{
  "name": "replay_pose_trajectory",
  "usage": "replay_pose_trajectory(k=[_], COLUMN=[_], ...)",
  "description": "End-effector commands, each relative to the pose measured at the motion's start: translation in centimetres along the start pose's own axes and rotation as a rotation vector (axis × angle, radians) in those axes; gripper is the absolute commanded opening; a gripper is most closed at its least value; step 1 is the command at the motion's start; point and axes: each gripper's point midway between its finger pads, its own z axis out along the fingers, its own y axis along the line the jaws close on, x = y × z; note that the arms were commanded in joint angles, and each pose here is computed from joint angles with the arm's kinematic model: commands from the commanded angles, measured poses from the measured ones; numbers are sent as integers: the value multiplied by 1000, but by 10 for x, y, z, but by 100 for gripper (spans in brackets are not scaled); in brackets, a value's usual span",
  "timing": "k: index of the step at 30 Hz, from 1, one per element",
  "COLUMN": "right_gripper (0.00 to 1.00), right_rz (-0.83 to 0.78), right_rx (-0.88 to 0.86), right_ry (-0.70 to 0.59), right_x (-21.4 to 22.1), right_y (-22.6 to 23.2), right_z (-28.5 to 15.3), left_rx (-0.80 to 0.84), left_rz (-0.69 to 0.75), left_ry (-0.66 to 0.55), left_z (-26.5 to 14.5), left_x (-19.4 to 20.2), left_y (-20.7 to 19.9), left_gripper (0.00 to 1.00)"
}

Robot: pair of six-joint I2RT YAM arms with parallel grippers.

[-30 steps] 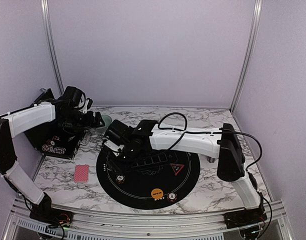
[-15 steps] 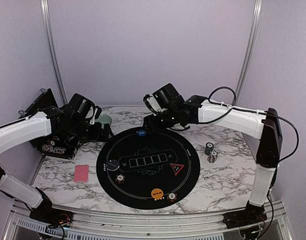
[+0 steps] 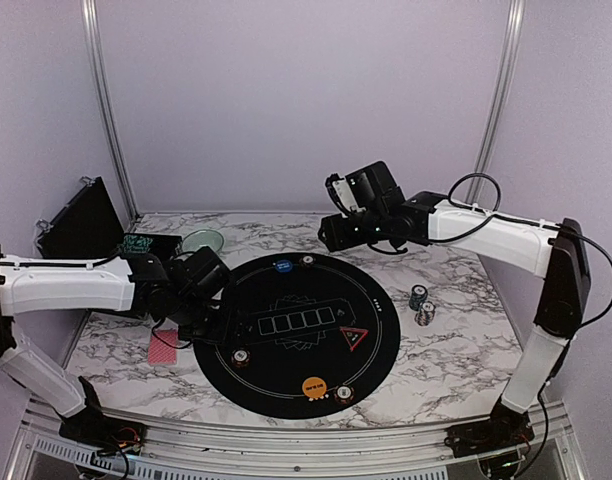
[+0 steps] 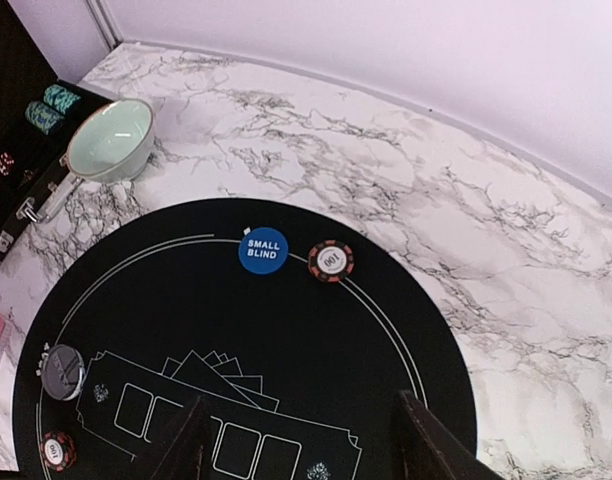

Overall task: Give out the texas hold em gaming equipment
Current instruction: Place the poker chips pile in the dealer area, then move the poker chips pile to the dealer area.

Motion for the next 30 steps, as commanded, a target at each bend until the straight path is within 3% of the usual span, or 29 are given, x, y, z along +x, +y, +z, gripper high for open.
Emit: replay_pose_trajectory(k=[1,11,30], right_gripper=[58,58,58], right_rz=[37,51,67], right_rx=[30,69,98], right_ry=[-125,-140,-142], right_x=[-32,-28,-25], right_y=[-10,-20,-27], right_z=[-23,-32,-32], left_rx=[-79,-129,-180], left_rz=[21,108,185], left_ry=[46,106,171], left_z=[19,47,70], left_x=[10,21,34], left_y=[0,-9,-5], left_gripper=[99,95,60])
